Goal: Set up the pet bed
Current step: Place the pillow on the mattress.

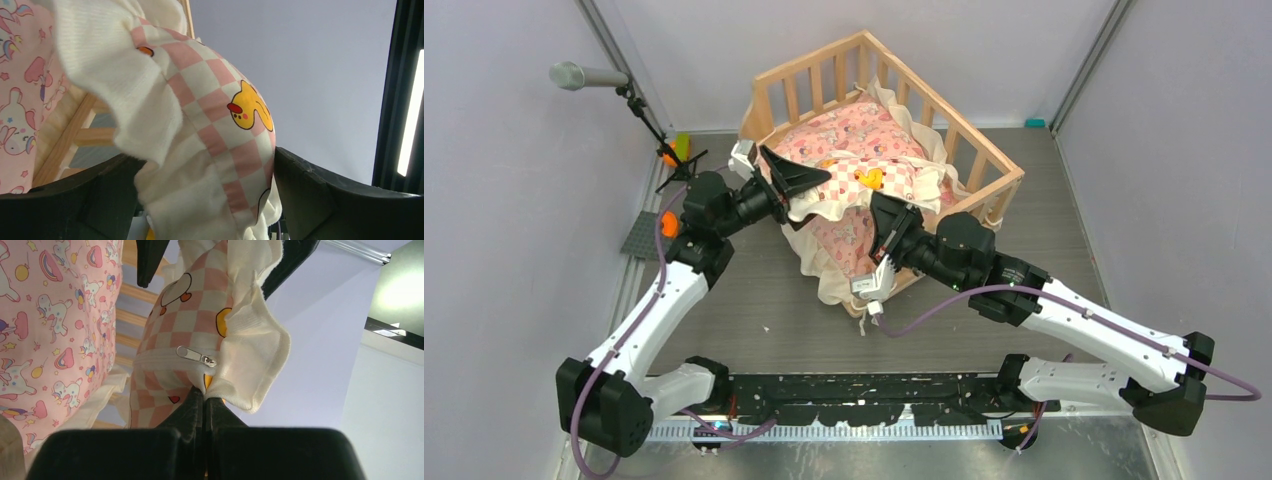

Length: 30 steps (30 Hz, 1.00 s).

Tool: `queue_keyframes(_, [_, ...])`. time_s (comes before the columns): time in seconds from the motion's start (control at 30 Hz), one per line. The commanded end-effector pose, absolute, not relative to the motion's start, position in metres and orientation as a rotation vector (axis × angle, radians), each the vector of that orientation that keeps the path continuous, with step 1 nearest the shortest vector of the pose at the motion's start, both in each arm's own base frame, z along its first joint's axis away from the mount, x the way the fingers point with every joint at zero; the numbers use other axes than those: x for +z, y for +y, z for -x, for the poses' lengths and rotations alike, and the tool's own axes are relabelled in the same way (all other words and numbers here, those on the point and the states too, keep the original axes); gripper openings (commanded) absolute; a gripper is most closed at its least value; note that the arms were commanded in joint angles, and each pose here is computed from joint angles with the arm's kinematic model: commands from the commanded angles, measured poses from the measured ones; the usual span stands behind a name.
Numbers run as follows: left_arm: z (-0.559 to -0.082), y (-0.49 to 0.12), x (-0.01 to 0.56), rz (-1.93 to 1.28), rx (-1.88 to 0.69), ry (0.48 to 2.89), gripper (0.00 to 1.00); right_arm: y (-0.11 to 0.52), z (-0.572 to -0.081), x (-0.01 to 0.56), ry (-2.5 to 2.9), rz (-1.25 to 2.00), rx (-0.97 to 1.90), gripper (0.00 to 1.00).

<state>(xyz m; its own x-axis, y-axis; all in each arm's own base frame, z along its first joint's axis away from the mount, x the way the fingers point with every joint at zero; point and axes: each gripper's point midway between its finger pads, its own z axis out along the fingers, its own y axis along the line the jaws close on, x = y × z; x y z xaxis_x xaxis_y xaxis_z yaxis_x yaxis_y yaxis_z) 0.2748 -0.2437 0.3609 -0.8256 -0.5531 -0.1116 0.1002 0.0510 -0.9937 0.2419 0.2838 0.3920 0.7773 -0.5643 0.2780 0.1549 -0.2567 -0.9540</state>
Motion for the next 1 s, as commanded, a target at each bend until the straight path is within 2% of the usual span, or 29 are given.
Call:
queue_keyframes(0.0, [-0.266,-0.251,0.389,0.369,-1.888,1.768,0.93,0.295,-0.237,0.412,0.273,1.643,-0.703,0.00])
queue_keyframes(0.1, [-0.269,-0.256,0.389,0.376,-1.910,1.758,0.72,0.302,-0.235,0.404,0.263,1.663,-0.679,0.00])
queue_keyframes(0.13, [-0.270,-0.257,0.389,0.377,-1.918,1.753,0.59,0.304,-0.234,0.402,0.263,1.667,-0.673,0.00])
queue_keyframes(0.2, [-0.272,-0.257,0.388,0.385,-1.918,1.752,0.47,0.304,-0.234,0.401,0.270,1.664,-0.667,0.00])
queue_keyframes(0.27, [-0.275,-0.257,0.386,0.392,-1.911,1.750,0.24,0.302,-0.234,0.401,0.280,1.658,-0.660,0.01])
queue_keyframes(0.3, [-0.278,-0.257,0.385,0.399,-1.902,1.747,0.13,0.300,-0.234,0.402,0.290,1.651,-0.657,0.09])
queue_keyframes(0.33, [-0.281,-0.256,0.384,0.404,-1.889,1.742,0.03,0.297,-0.234,0.403,0.308,1.639,-0.651,0.21])
queue_keyframes(0.4, [-0.293,-0.251,0.381,0.431,-1.840,1.736,0.00,0.291,-0.232,0.408,0.350,1.595,-0.625,0.51])
queue_keyframes(0.43, [-0.301,-0.247,0.379,0.444,-1.811,1.734,0.00,0.286,-0.230,0.414,0.374,1.555,-0.605,0.58])
queue_keyframes(0.57, [-0.336,-0.226,0.381,0.521,-1.740,1.662,0.00,0.261,-0.224,0.439,0.565,1.337,-0.436,0.69])
queue_keyframes(0.67, [-0.362,-0.211,0.383,0.569,-1.678,1.603,0.00,0.240,-0.219,0.448,0.669,1.234,-0.352,0.72])
queue_keyframes(0.97, [-0.444,-0.193,0.385,0.512,-1.410,1.414,0.00,0.211,-0.189,0.458,0.783,1.067,-0.058,0.71])
